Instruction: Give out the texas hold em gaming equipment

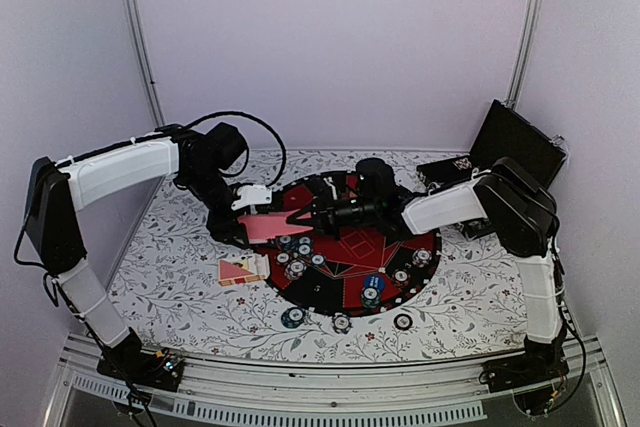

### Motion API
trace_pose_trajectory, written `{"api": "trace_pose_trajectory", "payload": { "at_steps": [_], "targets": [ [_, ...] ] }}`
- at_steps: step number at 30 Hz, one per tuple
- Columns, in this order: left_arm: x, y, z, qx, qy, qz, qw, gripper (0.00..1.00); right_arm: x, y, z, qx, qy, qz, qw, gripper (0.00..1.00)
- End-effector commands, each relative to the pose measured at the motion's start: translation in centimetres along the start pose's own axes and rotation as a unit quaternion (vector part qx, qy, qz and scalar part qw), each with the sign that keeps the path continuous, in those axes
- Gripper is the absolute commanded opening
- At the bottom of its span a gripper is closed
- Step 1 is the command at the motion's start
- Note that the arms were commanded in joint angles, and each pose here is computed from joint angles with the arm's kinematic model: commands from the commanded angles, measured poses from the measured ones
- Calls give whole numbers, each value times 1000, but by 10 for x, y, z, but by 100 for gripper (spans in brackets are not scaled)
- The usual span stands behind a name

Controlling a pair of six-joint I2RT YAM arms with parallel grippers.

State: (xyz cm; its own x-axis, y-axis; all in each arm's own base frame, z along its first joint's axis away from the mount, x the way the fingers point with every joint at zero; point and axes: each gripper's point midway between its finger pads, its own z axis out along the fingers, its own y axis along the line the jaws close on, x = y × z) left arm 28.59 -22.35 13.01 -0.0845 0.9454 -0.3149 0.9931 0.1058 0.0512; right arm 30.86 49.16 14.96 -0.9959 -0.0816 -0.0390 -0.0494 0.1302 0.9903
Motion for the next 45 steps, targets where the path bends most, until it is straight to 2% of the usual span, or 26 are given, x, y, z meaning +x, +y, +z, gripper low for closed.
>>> {"api": "trace_pose_trajectory", "payload": {
  "at_steps": [1,10,17,21,28,33,37,45],
  "targets": [
    [-5,0,3,0,-8,8,1000,25,-20,19,-41,-4,-33,-17,999,2],
    [-3,-2,0,3,-5,8,1000,24,-88,6,-124,38,-114,-20,993,3],
    [-3,-3,0,6,-4,5,1000,23,-161,-38,-176,122,-187,-23,974,3],
    [-2,-6,-1,8,-4,3,1000,23,-193,-62,-189,174,-212,-29,961,4],
    [1,-9,-1,10,-1,4,1000,22,-215,-103,-188,228,-215,-16,950,7],
    [2,-9,1,12,0,4,1000,22,-219,-122,-190,257,-218,-7,941,17],
    [1,-8,0,12,-2,5,1000,22,-221,-124,-197,286,-224,-12,932,35],
    [2,-8,2,12,1,4,1000,22,-226,-84,-221,327,-256,-57,908,41]
  ]
}}
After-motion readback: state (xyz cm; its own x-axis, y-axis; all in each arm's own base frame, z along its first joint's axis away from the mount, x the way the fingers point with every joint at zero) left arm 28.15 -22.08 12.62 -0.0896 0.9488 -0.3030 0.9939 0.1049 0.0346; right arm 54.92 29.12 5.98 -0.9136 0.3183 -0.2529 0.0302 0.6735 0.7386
